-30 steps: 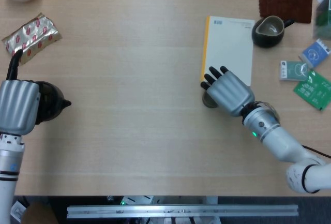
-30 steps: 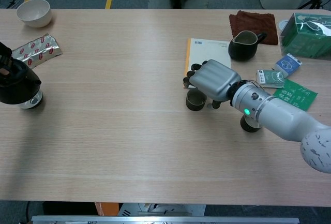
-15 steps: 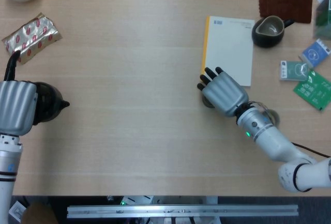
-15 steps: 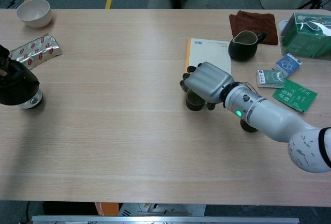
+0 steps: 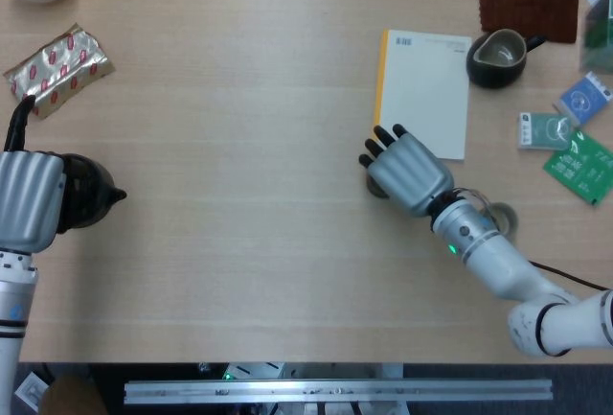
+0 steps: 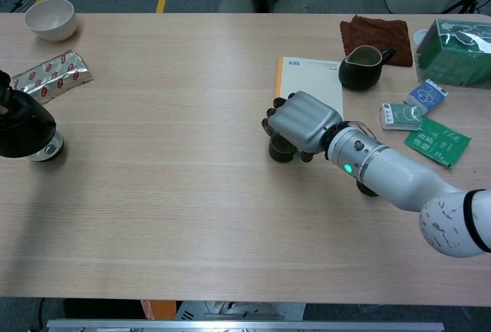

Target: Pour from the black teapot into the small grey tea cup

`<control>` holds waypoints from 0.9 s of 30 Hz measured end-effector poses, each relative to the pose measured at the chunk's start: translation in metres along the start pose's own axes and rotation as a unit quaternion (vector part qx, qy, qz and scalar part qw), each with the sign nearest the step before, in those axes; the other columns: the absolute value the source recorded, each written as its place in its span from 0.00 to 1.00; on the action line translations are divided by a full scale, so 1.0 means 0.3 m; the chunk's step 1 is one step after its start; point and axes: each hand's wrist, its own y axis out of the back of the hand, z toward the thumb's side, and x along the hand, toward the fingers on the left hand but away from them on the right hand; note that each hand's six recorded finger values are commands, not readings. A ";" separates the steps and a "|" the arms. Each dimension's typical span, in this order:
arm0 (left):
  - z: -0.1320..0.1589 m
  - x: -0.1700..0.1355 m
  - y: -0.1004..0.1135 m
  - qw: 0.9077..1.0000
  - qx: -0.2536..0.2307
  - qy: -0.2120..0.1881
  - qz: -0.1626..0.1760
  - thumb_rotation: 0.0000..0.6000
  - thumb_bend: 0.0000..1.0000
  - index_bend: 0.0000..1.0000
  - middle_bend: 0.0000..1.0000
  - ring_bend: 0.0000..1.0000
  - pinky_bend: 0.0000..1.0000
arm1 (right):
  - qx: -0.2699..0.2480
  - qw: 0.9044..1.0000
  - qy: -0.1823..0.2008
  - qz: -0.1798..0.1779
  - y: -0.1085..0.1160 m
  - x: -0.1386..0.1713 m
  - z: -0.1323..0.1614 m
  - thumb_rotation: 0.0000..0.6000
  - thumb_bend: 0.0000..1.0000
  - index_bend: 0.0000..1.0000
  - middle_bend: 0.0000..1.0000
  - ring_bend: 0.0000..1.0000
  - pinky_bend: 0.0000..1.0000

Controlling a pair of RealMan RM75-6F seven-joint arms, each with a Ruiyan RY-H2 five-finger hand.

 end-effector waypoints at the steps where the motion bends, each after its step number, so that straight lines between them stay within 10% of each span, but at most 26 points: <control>1: 0.001 -0.001 0.001 1.000 0.000 -0.001 0.000 1.00 0.27 0.95 1.00 0.81 0.01 | -0.005 1.000 0.003 -0.005 0.016 0.000 0.005 1.00 0.32 0.43 0.28 0.16 0.27; 27: 0.043 -0.028 0.026 1.000 0.011 -0.016 0.002 1.00 0.27 0.95 1.00 0.81 0.01 | -0.012 0.995 0.069 -0.066 0.322 -0.137 0.289 1.00 0.32 0.43 0.28 0.16 0.27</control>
